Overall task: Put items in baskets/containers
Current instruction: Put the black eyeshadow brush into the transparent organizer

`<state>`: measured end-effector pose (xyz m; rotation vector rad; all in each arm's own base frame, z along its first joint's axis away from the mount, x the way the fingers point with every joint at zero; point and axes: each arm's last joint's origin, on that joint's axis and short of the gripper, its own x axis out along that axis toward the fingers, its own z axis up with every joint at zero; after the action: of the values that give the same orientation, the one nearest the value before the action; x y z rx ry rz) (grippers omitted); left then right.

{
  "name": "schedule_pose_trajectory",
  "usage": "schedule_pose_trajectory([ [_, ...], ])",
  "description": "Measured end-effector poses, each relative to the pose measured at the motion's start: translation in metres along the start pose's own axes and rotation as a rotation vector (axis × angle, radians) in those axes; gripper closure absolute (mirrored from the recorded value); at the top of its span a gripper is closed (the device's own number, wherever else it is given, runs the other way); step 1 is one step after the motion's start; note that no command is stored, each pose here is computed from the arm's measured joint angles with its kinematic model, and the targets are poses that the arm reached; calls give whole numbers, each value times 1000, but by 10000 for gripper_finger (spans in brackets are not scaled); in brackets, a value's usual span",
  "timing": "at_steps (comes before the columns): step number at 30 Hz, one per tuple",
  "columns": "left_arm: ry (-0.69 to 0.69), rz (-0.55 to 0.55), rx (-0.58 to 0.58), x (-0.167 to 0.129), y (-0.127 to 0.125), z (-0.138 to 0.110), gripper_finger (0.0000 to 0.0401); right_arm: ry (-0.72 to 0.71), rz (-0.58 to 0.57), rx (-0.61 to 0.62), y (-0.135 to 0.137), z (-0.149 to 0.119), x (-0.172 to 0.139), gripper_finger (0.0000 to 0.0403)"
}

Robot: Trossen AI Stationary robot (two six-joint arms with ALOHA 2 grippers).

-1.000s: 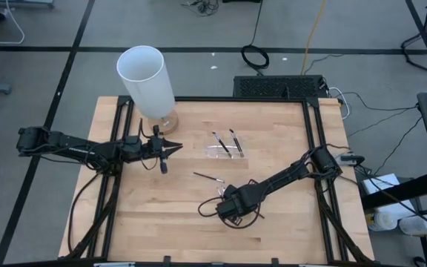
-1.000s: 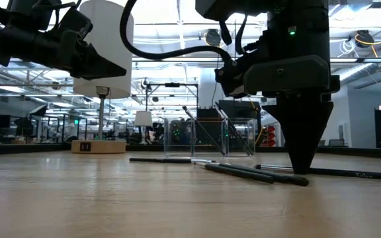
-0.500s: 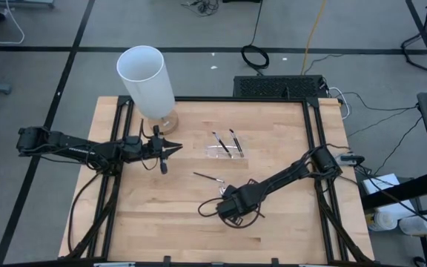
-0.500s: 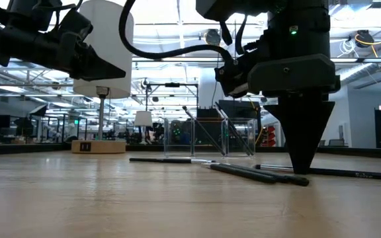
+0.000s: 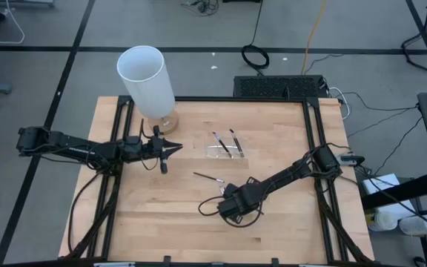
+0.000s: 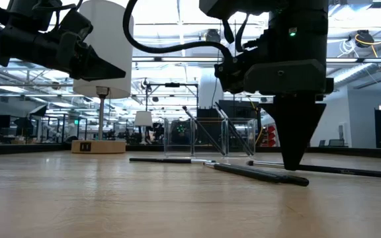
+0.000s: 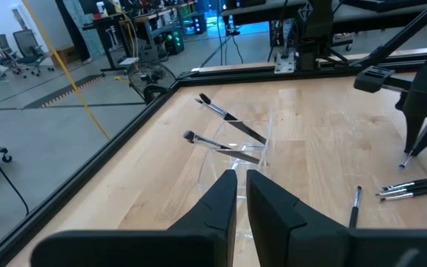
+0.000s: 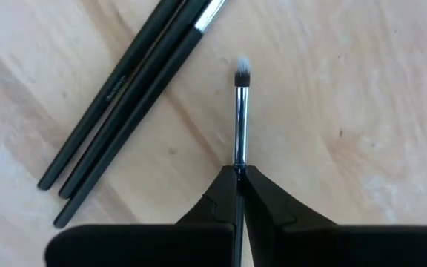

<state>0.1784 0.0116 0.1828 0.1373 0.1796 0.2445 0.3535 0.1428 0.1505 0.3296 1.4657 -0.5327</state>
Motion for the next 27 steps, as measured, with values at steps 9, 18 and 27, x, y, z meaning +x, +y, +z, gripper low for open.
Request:
schedule_pose_trajectory([
  [9,1,0,0,0,0,0,359,-15,-19,-11,-1,0,-1,403],
  [18,1,0,0,0,0,0,359,-67,-29,-22,-6,2,-12,403],
  [27,-1,-8,0,0,0,0,359,-364,-24,5,-30,9,-73,403],
])
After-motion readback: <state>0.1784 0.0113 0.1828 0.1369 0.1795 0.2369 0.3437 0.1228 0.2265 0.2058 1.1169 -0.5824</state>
